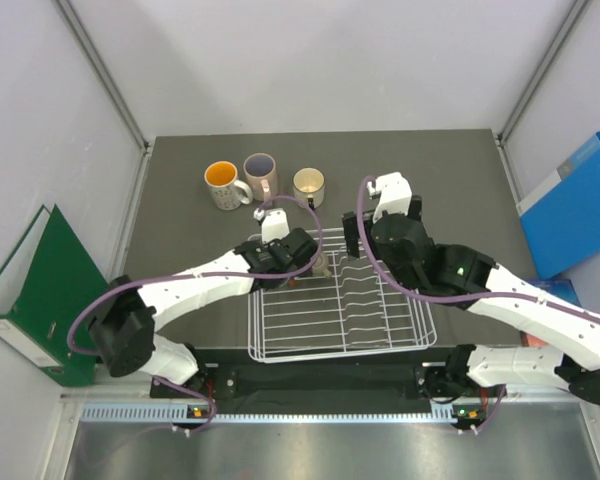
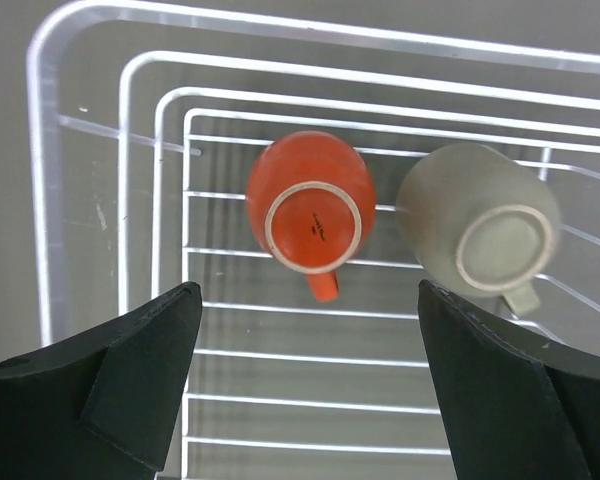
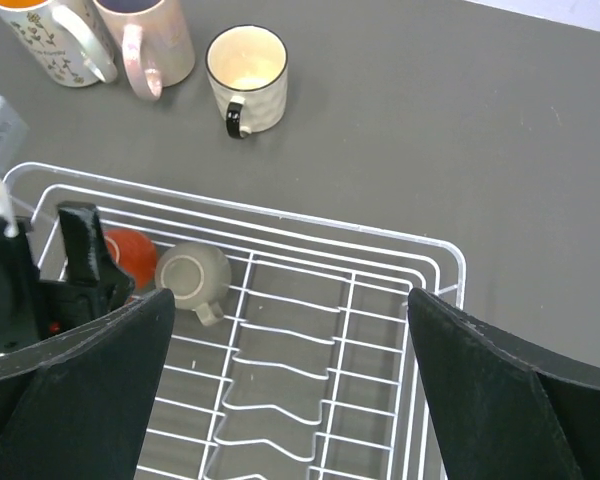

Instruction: Unload the cups from the dish rack

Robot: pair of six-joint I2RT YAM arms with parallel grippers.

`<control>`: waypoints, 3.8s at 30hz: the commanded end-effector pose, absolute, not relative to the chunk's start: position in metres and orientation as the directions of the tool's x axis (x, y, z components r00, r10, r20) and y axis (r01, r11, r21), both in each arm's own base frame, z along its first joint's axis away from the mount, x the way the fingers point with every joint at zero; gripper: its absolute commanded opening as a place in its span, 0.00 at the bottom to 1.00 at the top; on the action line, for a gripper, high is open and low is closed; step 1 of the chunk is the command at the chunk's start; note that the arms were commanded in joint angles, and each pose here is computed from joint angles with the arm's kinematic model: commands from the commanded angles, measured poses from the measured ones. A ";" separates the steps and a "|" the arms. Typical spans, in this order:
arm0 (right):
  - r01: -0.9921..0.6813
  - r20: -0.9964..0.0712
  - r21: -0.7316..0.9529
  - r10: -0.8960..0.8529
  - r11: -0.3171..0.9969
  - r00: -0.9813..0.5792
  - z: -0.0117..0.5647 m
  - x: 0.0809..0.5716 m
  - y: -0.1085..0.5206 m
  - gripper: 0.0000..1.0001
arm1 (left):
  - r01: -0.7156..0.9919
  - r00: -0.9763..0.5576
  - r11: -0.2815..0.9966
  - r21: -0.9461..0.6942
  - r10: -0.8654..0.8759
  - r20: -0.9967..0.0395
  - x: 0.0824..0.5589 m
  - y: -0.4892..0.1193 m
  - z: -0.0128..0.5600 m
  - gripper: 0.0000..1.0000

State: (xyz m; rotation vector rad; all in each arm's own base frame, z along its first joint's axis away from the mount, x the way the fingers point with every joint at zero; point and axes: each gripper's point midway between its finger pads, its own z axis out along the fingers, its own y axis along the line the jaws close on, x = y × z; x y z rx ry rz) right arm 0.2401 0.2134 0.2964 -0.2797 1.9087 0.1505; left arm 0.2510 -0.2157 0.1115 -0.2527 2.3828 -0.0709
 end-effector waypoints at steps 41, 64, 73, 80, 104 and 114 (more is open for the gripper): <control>-0.298 -0.936 -0.010 -0.113 0.955 -0.332 0.283 0.238 0.201 1.00 | -0.215 -0.719 0.970 -0.116 -0.238 -0.653 0.294 -0.218 0.093 0.08; -0.315 -0.930 0.320 0.234 0.893 -0.283 0.338 0.250 0.173 0.99 | 0.257 -0.623 0.652 -0.713 -0.452 -0.638 0.283 -0.294 0.292 0.00; -0.487 -0.870 0.482 0.333 0.728 -0.362 0.349 0.229 0.199 0.90 | 0.406 -0.729 0.171 -0.898 -0.531 -0.431 0.271 -0.301 0.332 0.00; -0.670 -0.845 0.533 0.358 0.517 -0.396 0.367 0.195 0.224 0.83 | 0.422 -0.810 -0.144 -0.895 -0.504 -0.301 0.278 -0.295 0.347 0.00; -0.666 -0.843 0.537 0.340 0.517 -0.416 0.353 0.227 0.250 0.64 | 0.408 -0.887 -0.215 -0.887 -0.326 -0.328 0.242 -0.325 0.352 0.00; -0.687 -0.848 0.528 0.355 0.499 -0.394 0.360 0.238 0.259 0.58 | 0.386 -0.901 -0.214 -0.897 -0.295 -0.318 0.234 -0.334 0.344 0.00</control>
